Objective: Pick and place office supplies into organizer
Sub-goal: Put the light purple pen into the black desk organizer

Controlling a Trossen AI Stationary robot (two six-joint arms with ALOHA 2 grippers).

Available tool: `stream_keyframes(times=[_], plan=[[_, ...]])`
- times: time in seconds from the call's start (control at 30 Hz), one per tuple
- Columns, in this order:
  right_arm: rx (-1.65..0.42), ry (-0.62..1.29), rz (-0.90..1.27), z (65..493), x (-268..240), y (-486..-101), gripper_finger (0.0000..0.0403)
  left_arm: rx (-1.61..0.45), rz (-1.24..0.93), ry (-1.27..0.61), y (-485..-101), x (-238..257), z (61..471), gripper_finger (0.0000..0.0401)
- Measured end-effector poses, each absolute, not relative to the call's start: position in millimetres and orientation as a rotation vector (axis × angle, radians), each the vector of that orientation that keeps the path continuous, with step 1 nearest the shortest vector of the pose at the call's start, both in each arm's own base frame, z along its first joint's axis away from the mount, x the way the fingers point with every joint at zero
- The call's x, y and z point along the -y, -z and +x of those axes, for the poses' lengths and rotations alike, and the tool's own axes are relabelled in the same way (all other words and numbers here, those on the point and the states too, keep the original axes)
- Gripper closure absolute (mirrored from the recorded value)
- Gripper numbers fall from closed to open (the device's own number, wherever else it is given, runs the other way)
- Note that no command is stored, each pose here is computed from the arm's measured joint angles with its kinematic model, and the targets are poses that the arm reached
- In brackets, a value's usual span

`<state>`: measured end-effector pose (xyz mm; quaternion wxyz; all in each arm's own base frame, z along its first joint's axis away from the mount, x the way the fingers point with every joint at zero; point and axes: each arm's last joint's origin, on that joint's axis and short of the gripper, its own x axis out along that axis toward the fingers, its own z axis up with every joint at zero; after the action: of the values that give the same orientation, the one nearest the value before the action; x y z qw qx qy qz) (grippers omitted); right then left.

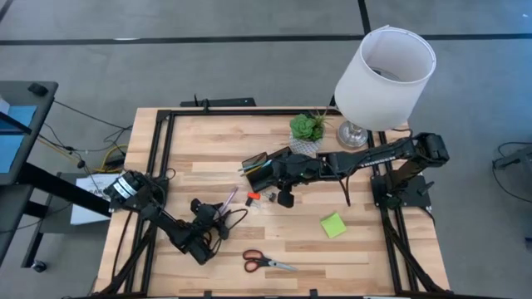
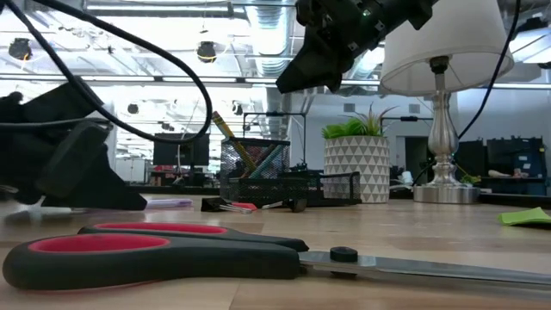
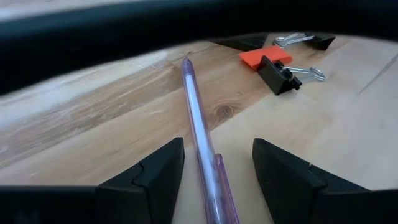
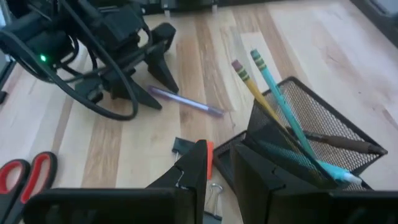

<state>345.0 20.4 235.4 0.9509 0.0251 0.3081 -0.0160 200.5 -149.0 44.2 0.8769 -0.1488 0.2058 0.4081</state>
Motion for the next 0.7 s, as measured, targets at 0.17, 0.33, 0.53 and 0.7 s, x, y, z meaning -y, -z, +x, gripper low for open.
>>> stream_keyframes(times=[0.17, 0.33, 0.53, 0.7], plan=[[-0.629, 0.032, 0.051, 344.8, -20.5, -235.2, 0.0338, -0.430, -0.320, -0.854, -43.5, 148.8, 202.5, 0.0207], [-0.631, -0.001, 0.058, 344.8, -21.4, -235.2, 0.0338, -0.390, -0.317, -0.861, -39.7, 148.7, 200.8, 0.0207], [-0.633, -0.034, 0.025, 344.7, -21.9, -235.1, 0.0338, -0.373, -0.295, -0.881, -36.5, 145.9, 202.8, 0.0225], [-0.632, -0.036, 0.017, 344.8, -21.9, -235.2, 0.0338, -0.412, -0.282, -0.907, -40.0, 145.7, 209.1, 0.0294]])
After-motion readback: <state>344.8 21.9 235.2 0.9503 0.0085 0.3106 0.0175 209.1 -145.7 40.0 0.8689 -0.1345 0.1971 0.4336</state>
